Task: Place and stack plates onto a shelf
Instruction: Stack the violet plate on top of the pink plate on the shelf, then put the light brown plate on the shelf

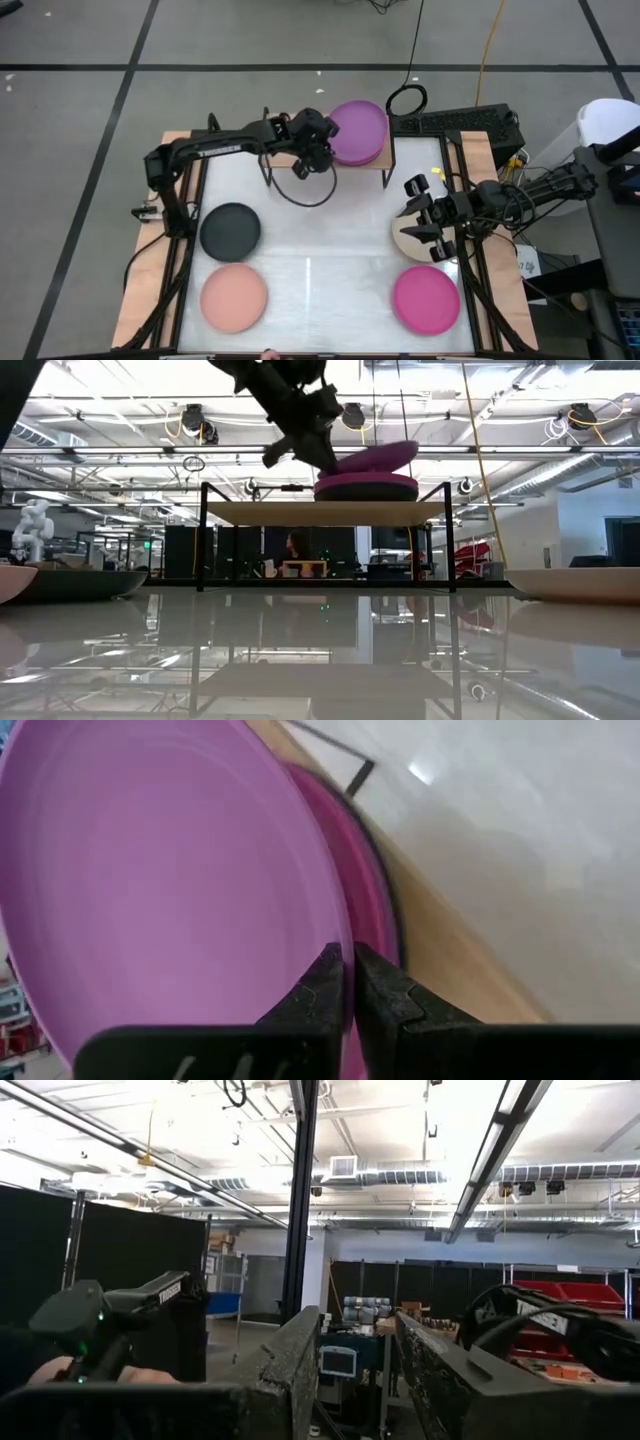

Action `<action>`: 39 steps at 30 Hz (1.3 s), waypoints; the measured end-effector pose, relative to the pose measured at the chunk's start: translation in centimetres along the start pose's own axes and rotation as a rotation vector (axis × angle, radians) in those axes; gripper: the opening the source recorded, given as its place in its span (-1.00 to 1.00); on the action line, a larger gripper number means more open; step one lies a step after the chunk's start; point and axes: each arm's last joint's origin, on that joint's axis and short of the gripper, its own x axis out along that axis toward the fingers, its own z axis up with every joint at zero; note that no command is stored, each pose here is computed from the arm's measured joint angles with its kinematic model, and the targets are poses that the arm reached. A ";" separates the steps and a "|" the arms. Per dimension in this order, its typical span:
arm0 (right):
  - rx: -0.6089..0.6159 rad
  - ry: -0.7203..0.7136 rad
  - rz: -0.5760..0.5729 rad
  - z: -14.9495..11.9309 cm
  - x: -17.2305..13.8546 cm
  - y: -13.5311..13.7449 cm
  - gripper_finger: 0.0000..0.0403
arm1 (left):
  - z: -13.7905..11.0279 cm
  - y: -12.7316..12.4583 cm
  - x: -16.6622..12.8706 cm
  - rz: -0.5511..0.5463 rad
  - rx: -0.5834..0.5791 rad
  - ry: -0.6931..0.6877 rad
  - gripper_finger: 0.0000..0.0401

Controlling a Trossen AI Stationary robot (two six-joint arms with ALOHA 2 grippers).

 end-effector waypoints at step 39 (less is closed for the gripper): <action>-0.028 -0.021 -0.003 0.7 -0.4 0.0 -0.42 | 7.1 -0.1 -19.6 0.420 -0.467 -0.218 -0.22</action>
